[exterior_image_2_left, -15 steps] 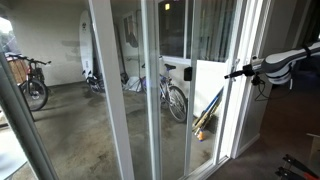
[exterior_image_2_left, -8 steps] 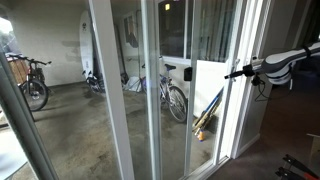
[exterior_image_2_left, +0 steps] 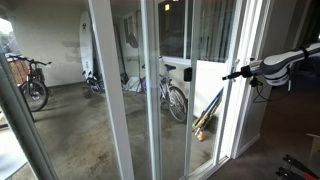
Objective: Open the sliding door
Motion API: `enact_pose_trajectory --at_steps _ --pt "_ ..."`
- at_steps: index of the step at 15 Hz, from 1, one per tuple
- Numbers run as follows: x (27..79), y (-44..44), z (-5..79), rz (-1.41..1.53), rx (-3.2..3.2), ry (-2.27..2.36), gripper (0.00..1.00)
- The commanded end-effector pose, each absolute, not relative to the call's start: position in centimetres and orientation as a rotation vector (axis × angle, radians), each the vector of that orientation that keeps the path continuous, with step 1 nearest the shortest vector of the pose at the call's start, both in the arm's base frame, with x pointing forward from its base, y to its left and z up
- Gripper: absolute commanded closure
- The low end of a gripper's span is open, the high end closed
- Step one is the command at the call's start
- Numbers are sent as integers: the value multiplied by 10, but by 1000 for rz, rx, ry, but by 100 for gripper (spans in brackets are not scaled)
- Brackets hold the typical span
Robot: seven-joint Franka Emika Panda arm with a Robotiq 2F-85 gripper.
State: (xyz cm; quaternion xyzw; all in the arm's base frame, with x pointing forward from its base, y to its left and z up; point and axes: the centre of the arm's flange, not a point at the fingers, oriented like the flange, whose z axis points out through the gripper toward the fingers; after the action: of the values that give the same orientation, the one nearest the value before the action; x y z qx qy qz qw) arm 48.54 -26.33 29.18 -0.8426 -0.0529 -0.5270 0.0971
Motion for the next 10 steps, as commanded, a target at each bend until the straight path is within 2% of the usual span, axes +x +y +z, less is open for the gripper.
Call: enact_pose_trajectory --at_steps 1,10 --pt "511 -208 293 -1599 -2499 -238 0" --pt "500 -181 285 -1673 -2518 -371 0"
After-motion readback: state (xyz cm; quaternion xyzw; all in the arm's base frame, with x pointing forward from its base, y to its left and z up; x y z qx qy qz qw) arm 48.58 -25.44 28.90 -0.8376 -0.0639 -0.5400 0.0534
